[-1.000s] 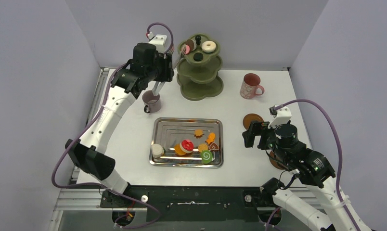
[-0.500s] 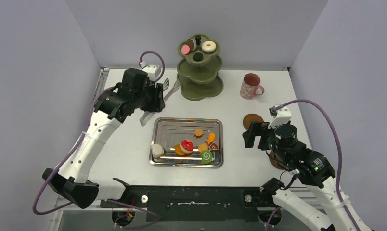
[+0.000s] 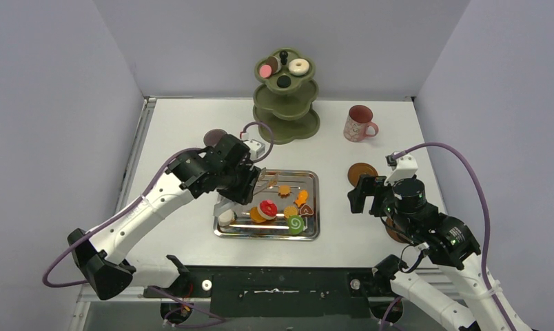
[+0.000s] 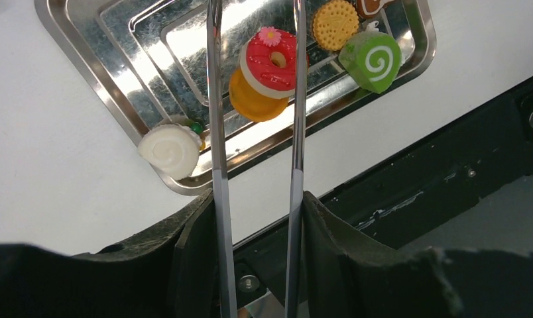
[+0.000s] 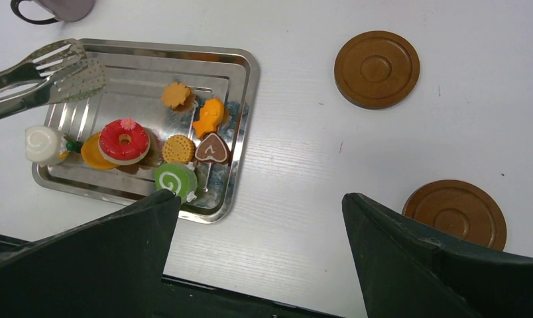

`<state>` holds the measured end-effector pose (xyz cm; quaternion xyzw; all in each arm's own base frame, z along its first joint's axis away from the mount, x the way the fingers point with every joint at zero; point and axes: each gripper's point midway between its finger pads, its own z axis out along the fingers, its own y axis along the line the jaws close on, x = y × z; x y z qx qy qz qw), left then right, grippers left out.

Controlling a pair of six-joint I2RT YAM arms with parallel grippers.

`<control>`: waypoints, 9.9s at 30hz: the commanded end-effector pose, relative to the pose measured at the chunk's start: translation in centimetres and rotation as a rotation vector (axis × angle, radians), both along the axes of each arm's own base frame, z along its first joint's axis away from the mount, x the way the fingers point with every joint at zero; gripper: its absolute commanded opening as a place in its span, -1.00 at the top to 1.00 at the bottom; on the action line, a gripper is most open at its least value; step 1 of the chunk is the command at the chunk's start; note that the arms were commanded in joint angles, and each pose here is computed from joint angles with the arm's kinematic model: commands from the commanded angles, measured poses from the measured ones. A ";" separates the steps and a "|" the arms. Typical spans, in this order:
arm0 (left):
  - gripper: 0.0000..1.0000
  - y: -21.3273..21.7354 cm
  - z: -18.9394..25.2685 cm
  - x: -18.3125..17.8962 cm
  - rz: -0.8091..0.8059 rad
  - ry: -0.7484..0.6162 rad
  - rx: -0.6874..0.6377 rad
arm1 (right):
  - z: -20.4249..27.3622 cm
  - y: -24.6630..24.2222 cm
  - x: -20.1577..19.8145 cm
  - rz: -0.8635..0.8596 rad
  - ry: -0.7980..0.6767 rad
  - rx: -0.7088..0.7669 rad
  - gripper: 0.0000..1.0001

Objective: Serve the afternoon tea

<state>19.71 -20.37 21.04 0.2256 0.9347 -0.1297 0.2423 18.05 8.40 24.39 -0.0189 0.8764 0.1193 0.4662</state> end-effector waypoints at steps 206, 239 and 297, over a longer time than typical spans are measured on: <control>0.06 -0.2 -1.9 -2.0 -0.213 0.097 0.119 | 3.8 -1.3 1.2 -0.024 -0.097 -0.076 -1.00; -0.04 -0.1 -4.9 -2.4 -0.231 0.179 0.223 | 3.7 -1.6 0.9 -0.042 -0.107 -0.050 -1.00; 0.38 -7.2 5.6 13.1 0.165 -0.436 -0.158 | 2.9 -2.4 -1.0 -0.029 -0.150 -0.006 -1.00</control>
